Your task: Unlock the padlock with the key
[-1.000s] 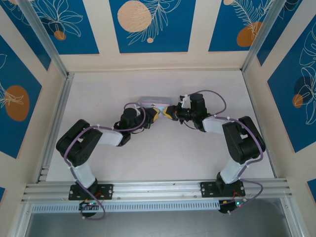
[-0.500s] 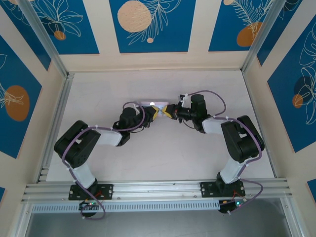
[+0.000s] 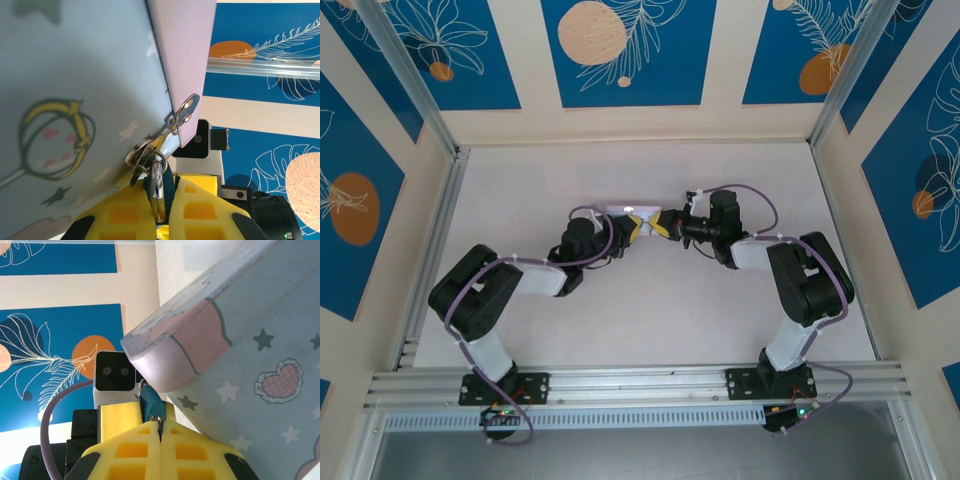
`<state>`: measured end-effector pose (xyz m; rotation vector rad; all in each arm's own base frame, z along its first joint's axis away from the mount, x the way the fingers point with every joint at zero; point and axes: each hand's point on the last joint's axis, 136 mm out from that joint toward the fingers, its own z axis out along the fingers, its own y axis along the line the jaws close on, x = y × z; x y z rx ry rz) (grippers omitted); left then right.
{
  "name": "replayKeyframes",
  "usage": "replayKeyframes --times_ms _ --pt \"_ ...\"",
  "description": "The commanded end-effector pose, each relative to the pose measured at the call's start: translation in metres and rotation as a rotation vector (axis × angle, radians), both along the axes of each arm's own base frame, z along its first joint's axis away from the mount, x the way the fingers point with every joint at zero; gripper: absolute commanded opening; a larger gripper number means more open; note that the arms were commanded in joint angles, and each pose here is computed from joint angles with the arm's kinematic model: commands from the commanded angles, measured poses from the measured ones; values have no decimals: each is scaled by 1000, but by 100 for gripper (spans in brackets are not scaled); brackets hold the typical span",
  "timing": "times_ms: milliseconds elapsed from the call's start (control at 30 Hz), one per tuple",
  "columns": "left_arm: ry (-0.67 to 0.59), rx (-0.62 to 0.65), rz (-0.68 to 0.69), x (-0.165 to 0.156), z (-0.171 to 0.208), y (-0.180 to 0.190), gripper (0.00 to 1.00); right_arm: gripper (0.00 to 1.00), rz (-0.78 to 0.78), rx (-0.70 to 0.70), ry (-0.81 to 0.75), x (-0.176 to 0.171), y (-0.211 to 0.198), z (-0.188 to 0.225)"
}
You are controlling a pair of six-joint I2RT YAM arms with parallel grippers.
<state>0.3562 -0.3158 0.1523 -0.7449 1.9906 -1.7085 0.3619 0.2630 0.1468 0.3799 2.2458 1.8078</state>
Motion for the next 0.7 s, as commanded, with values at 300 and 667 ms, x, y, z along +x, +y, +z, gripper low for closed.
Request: replayKeyframes --times_ms 300,667 --pt "-93 -103 -240 -49 34 -34 0 0 -19 -28 -21 -9 4 -19" --pt "-116 -148 -230 -47 48 -34 0 0 -29 -45 -5 -14 4 -33"
